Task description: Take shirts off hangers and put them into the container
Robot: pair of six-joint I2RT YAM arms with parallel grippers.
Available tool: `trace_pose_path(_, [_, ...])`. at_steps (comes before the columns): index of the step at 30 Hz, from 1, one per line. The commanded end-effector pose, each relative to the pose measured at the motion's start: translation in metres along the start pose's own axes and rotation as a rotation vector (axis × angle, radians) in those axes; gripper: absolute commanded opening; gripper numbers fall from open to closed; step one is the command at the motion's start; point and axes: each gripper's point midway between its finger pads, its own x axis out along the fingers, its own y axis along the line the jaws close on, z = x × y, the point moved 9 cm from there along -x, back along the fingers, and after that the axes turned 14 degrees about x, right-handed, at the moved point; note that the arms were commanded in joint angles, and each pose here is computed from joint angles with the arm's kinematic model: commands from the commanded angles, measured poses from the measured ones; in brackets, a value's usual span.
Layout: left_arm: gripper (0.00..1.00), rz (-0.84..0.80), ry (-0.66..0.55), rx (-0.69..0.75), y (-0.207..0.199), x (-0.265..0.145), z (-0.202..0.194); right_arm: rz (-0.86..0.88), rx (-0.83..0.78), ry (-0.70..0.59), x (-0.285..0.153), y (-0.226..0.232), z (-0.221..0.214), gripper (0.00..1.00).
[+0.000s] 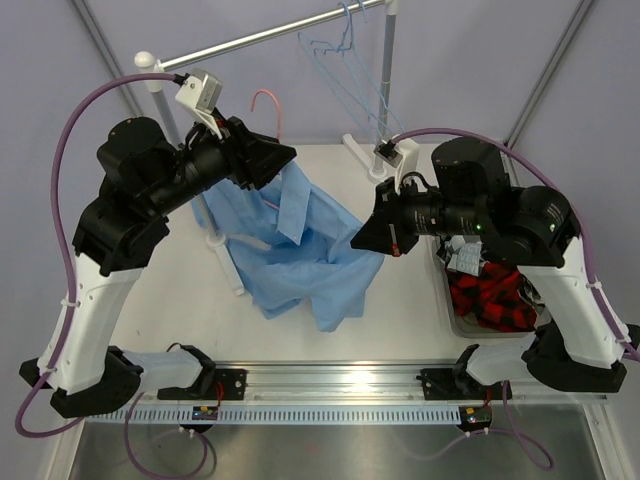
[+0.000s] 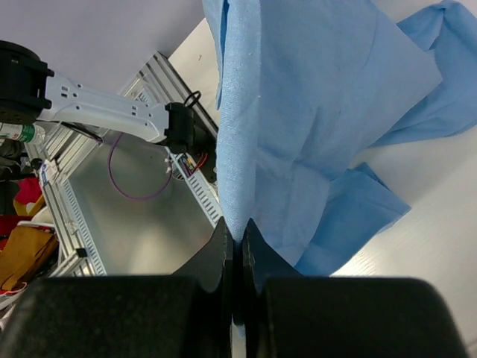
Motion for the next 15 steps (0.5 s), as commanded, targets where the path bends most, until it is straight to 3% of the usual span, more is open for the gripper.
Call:
trace_pose_path(1, [0.49, -0.035, -0.091, 0.04, -0.006, -0.01, 0.02, 0.112, -0.017, -0.047, -0.024, 0.017, -0.001, 0.0])
trace_pose_path(6, [0.44, -0.025, -0.076, 0.03, -0.004, -0.009, 0.016, 0.127, -0.006, -0.06, -0.03, 0.019, -0.003, 0.0])
trace_pose_path(15, [0.44, -0.02, -0.069, 0.025, -0.002, -0.002, 0.013, 0.153, -0.003, -0.047, -0.035, 0.023, -0.005, 0.0])
